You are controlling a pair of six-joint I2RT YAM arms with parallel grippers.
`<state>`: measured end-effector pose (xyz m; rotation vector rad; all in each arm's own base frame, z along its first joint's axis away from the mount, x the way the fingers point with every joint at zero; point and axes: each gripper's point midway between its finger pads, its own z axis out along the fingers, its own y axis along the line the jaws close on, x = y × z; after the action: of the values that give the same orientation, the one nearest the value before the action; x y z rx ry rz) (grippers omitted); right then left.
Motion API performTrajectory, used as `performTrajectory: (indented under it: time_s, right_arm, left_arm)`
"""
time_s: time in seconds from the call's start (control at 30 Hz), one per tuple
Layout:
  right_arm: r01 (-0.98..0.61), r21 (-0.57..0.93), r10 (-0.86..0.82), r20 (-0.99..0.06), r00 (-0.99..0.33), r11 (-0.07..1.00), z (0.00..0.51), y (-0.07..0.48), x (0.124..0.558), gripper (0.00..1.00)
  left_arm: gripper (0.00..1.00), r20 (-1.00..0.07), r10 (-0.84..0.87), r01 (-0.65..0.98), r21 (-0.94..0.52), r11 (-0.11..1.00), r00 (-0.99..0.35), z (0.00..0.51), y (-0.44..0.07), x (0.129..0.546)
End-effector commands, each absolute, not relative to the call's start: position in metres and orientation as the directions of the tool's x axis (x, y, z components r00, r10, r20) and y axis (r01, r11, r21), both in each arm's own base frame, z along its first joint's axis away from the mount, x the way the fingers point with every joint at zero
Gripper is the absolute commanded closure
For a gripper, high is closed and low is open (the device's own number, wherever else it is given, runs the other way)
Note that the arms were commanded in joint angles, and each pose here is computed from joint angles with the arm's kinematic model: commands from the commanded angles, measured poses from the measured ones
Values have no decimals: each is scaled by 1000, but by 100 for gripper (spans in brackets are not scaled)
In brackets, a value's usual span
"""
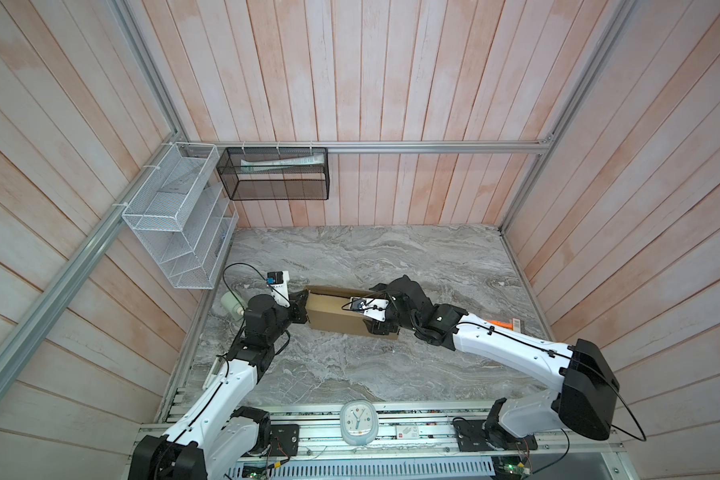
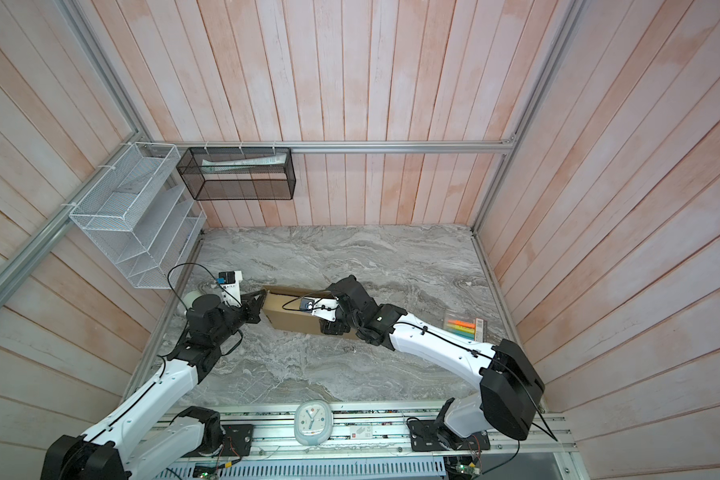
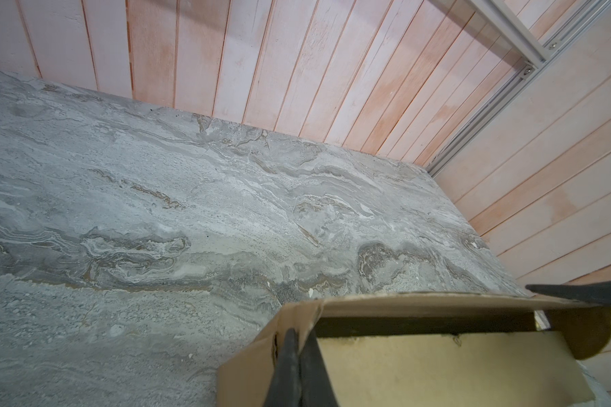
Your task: Fold the paper box
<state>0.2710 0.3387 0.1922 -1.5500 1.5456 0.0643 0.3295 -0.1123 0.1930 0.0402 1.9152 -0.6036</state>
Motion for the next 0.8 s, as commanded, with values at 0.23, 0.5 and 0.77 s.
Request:
performTrajectory:
  time_s: [0.23,0.5,0.77]
  right_arm:
    - [-786,-572,-771,-602,210,233,193,343,281,20]
    - [-781,-579,-773,-598,211,234,191,344,283,25]
    - [-782,-575,-770,-603,207,241,189,345,284,28]
  left_arm:
    - [100,-815,-218,259,-405,877,-538,157,-113,315]
    - [99,-817,-227,266,-415,870,-530,164,-114,315]
    - [93,-821,-228,273,-415,868,-523,170,-115,314]
